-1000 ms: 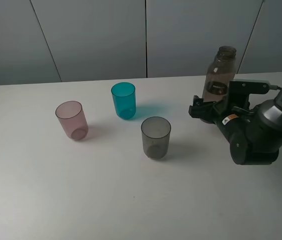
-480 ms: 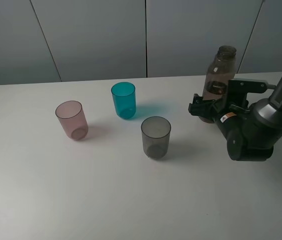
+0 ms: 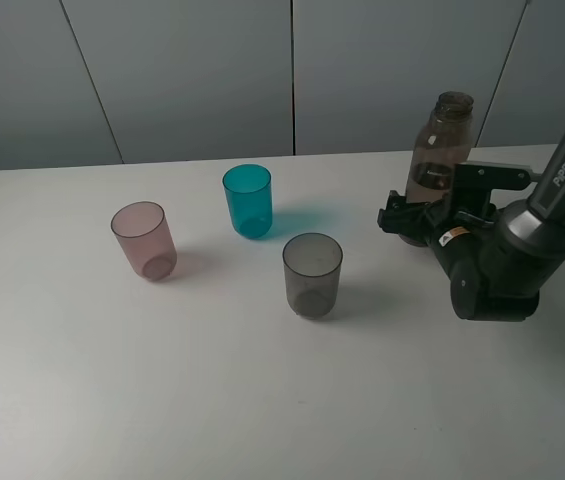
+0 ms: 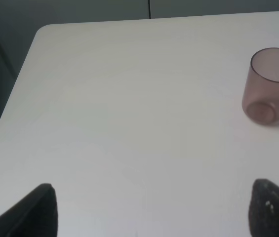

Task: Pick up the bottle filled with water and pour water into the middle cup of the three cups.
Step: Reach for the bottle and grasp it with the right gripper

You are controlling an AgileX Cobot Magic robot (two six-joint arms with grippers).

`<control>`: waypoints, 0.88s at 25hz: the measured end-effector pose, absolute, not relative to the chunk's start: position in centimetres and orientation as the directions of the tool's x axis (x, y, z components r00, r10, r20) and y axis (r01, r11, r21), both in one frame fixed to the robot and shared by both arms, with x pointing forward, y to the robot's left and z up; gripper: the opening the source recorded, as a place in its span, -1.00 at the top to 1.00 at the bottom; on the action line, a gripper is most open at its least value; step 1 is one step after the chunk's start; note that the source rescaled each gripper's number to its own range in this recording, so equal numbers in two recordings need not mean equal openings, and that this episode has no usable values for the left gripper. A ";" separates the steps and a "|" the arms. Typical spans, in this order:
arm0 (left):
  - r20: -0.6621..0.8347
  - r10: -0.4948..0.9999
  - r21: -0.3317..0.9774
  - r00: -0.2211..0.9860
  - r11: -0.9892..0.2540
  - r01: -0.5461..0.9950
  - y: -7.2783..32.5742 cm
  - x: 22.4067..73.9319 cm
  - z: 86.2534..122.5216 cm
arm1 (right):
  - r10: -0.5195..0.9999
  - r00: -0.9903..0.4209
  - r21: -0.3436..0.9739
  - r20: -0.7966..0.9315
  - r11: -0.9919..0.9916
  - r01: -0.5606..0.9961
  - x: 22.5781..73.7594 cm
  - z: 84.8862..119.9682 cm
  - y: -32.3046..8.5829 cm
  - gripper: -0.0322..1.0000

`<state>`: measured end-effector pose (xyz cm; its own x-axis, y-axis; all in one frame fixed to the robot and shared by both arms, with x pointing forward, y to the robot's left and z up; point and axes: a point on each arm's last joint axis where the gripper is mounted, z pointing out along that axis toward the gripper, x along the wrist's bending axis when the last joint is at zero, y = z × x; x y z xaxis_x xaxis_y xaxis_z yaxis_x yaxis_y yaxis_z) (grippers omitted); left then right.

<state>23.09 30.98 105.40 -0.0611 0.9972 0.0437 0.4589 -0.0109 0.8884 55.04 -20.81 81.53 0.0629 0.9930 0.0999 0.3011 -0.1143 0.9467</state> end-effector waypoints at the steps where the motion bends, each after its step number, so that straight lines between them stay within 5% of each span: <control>1: 0.044 0.997 0.888 -0.061 -0.011 0.459 31.0 23.1 105.4 | 0.993 0.063 0.947 0.100 -0.114 0.301 55.0 81.5 -20.8 -0.99; 17: 0.044 0.997 0.888 -0.061 -0.011 0.459 31.0 23.1 105.4 | 0.993 0.069 0.948 0.098 -0.114 0.296 55.3 81.6 -21.0 -0.97; 19: 0.044 0.997 0.888 -0.061 -0.011 0.459 31.0 23.1 105.4 | 0.994 0.060 0.952 0.090 -0.104 0.289 55.5 81.7 -20.9 -0.69; 22: 0.044 0.997 0.888 -0.061 -0.011 0.459 31.0 23.1 105.4 | 0.996 0.044 0.954 0.078 -0.087 0.287 55.6 81.8 -20.8 0.38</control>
